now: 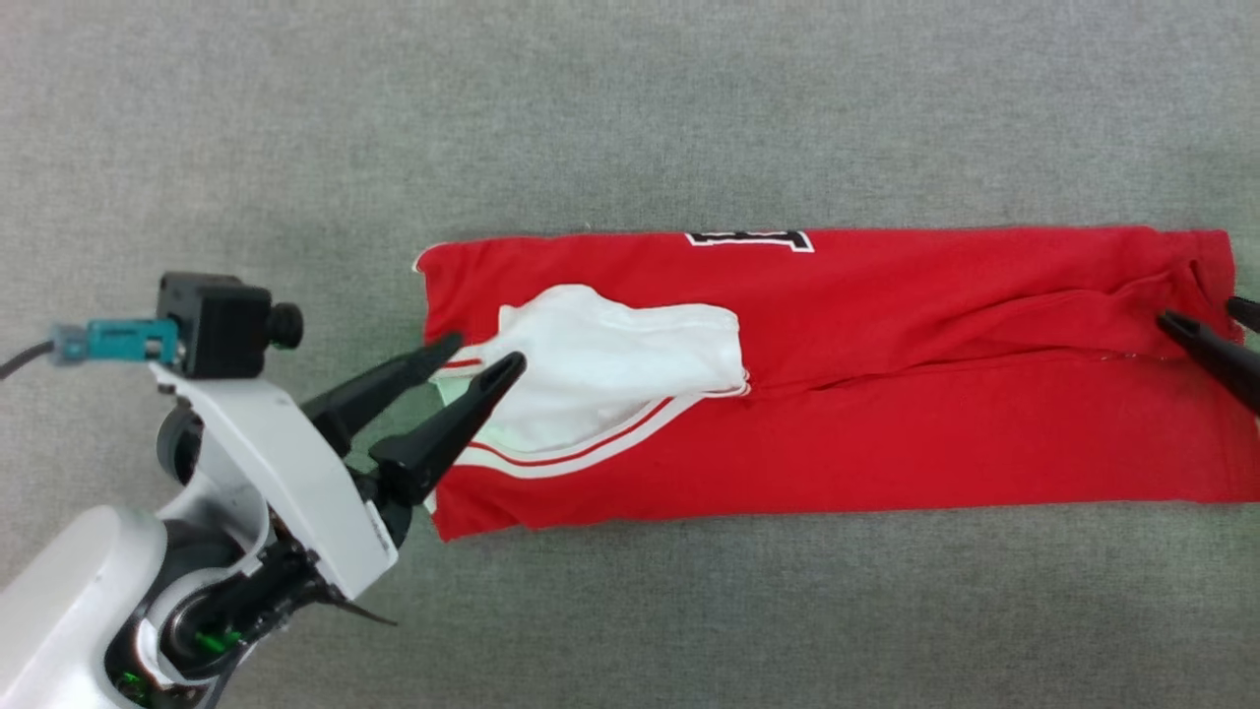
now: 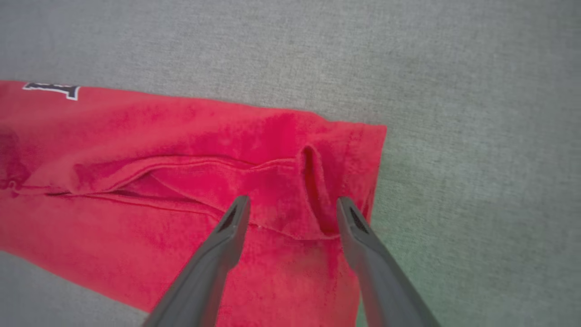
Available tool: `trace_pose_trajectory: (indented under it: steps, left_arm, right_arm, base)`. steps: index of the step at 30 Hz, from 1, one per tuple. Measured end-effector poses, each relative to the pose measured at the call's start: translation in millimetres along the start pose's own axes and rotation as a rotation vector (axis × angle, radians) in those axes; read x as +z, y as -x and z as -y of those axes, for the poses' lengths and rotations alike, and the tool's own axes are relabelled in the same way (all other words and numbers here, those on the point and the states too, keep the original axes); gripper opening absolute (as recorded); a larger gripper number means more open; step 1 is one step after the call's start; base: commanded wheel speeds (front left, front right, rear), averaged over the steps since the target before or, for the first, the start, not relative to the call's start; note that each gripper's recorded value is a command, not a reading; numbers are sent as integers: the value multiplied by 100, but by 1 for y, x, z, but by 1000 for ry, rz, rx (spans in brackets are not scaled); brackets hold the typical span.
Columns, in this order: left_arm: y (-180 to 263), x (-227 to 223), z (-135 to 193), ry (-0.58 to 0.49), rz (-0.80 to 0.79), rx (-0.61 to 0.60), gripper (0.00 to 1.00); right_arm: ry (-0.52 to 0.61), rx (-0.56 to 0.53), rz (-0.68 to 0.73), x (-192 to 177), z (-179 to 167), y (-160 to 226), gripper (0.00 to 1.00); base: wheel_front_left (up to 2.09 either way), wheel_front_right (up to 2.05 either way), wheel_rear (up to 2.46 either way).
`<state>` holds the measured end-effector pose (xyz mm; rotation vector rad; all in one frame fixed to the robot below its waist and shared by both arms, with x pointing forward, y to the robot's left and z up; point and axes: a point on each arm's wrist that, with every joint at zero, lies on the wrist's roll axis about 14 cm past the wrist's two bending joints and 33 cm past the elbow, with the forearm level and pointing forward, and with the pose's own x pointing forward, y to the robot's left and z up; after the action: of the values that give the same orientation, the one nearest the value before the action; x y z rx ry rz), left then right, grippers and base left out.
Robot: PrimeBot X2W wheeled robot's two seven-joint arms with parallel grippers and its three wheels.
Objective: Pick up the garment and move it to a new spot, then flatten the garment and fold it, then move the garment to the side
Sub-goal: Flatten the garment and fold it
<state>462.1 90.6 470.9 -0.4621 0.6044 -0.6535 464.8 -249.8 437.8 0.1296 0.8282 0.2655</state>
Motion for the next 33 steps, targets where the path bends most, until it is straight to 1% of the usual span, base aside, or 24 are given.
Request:
trace_pose_trajectory:
  steps: [3, 9, 15, 19, 24, 28, 33]
  left_arm:
    - [2, 3, -2, 14, 41, 21, 100]
    - [9, -1, -7, 61, 112, 66, 100]
    - [22, -13, -15, 152, 186, 127, 100]
    - [34, -16, -28, 191, 264, 195, 100]
    - [47, -31, -37, 225, 314, 253, 100]
    - [57, -39, -41, 246, 362, 295, 100]
    - [70, -49, -46, 246, 415, 351, 100]
  right_arm:
    - [-14, -18, -15, -1, 6, 8, 100]
    - [-60, -39, -105, -17, 15, 16, 100]
    - [-112, -68, -129, -20, 27, 17, 100]
    - [-139, -75, -154, -25, 31, 13, 100]
    - [-162, -67, -170, -25, 29, 3, 100]
    - [-169, -55, -212, -32, 21, -5, 100]
    - [-161, -55, -254, -35, 15, -9, 100]
  base:
    - [0, 0, 0]
    - [0, 0, 0]
    - [0, 0, 0]
    - [0, 0, 0]
    - [0, 0, 0]
    - [0, 0, 0]
    - [0, 0, 0]
